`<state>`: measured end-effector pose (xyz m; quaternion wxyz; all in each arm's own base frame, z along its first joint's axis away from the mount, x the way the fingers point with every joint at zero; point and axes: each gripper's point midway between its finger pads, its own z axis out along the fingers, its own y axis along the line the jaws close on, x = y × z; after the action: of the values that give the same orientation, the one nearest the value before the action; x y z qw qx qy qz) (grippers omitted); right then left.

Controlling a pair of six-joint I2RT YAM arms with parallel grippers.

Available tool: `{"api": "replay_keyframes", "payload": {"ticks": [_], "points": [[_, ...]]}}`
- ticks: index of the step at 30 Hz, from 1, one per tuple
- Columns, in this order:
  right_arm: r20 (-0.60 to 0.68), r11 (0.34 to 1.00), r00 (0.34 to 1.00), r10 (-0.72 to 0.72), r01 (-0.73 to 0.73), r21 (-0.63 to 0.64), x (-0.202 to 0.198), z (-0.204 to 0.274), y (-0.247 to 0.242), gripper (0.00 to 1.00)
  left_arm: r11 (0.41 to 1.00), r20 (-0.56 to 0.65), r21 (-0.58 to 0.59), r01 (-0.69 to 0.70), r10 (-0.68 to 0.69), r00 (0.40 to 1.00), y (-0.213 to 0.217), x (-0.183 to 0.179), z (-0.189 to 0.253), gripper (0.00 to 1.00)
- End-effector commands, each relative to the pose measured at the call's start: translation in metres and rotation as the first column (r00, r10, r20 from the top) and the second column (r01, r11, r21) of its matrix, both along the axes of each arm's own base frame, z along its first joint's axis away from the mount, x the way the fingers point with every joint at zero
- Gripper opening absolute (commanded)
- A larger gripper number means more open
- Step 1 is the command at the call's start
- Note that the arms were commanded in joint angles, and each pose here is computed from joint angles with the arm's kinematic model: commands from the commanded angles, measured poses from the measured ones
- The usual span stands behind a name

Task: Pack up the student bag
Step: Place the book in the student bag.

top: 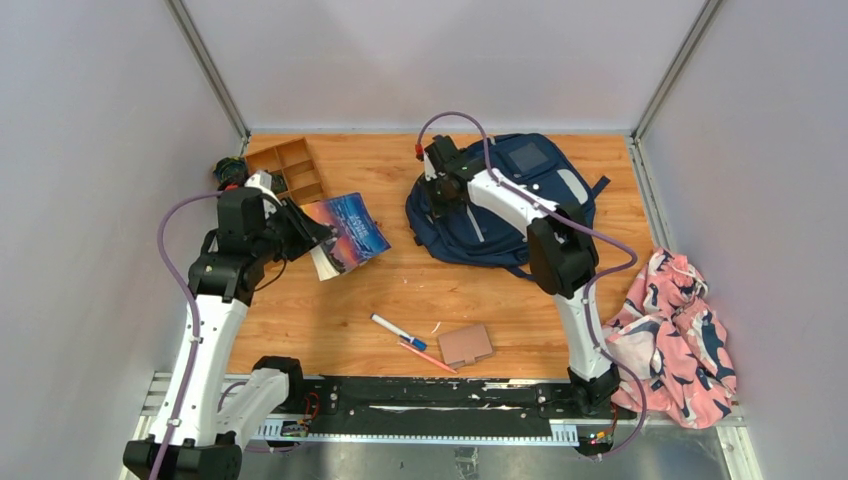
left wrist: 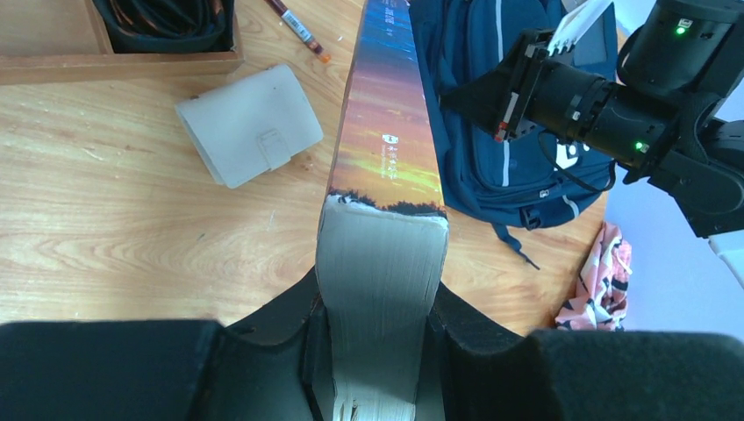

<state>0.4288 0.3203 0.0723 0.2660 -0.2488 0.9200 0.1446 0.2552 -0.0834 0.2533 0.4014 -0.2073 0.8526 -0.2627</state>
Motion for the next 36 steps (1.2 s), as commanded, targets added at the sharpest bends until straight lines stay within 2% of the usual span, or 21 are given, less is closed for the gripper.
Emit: {"api": "replay_keyframes", "payload": {"ticks": [1,5,10,15,22,32,36], "points": [[0.01,1.0,1.0,-0.001,0.001,-0.005,0.0,0.019,0.0,0.0,0.995,0.203,-0.076,0.06,-0.043,0.978,-0.015,0.014,0.05,0.0],[0.056,0.996,0.998,0.017,-0.022,0.084,-0.013,0.077,-0.005,0.0,0.991,0.209,-0.091,0.102,-0.081,0.975,-0.022,0.015,0.051,0.0],[0.118,0.962,0.992,0.043,-0.072,0.263,-0.047,0.155,-0.012,0.0,0.973,0.216,-0.161,0.166,-0.13,0.968,-0.037,0.021,0.051,0.0],[0.16,0.927,0.985,0.063,-0.117,0.357,-0.074,0.198,-0.019,0.0,0.943,0.225,-0.257,0.21,-0.153,0.962,-0.051,0.03,0.047,0.0],[0.115,0.869,0.993,0.002,-0.059,0.492,-0.082,0.212,-0.023,0.0,0.899,0.234,-0.39,0.201,-0.115,0.966,-0.069,0.054,0.031,0.0],[0.087,0.857,0.993,-0.083,0.027,0.515,-0.074,0.199,-0.034,0.0,0.856,0.165,-0.472,0.212,-0.15,0.975,-0.136,0.079,0.001,0.0],[0.081,0.844,0.993,-0.081,0.026,0.535,-0.075,0.203,-0.036,0.0,0.814,0.137,-0.548,0.194,-0.142,0.98,-0.155,0.091,-0.008,0.0]]}}
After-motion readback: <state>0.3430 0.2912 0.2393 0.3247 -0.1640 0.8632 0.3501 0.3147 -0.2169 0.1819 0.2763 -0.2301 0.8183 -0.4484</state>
